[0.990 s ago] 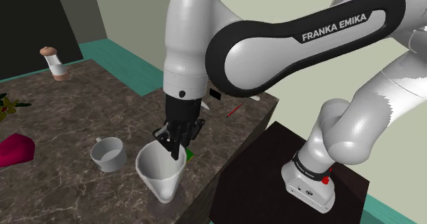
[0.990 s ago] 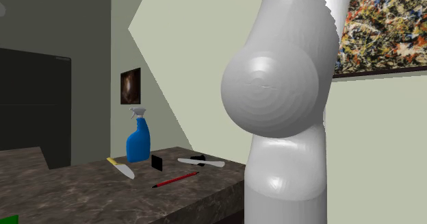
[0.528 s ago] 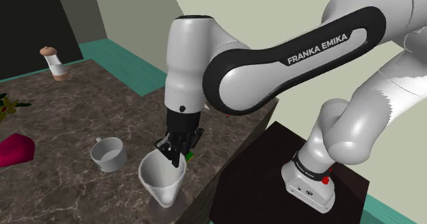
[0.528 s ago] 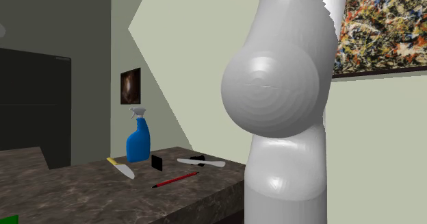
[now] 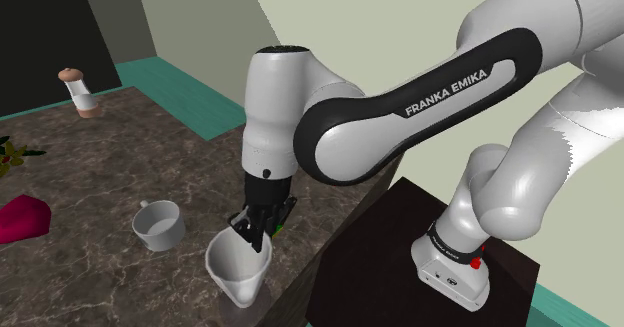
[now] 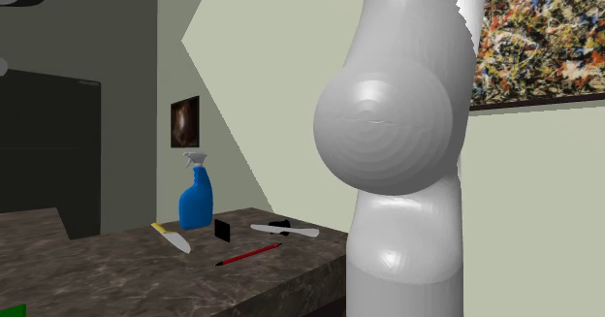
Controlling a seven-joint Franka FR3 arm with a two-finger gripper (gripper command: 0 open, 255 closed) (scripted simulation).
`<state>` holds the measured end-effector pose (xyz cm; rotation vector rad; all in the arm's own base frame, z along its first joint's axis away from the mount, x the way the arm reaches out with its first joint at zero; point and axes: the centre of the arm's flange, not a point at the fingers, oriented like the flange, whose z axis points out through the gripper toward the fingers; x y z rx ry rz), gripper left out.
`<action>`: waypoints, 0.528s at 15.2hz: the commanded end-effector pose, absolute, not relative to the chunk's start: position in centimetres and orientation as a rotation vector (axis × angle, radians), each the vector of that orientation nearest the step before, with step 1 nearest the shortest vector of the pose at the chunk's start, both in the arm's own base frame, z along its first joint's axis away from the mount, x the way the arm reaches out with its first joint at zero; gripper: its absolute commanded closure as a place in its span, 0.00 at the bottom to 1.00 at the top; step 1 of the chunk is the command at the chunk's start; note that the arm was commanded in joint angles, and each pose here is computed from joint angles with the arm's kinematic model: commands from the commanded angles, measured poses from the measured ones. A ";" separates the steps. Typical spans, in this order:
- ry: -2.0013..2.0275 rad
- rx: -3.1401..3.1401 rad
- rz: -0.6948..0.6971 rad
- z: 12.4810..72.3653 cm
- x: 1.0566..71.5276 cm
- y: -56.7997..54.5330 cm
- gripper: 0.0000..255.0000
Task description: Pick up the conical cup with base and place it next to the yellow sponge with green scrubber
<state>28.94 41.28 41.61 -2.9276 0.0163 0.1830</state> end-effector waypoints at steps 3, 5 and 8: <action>0.016 -2.927 0.182 41.6 28.9 41.3 1.00; 0.016 -2.927 0.182 41.6 28.9 41.3 0.00; 0.016 -2.927 0.182 41.6 28.9 41.3 0.00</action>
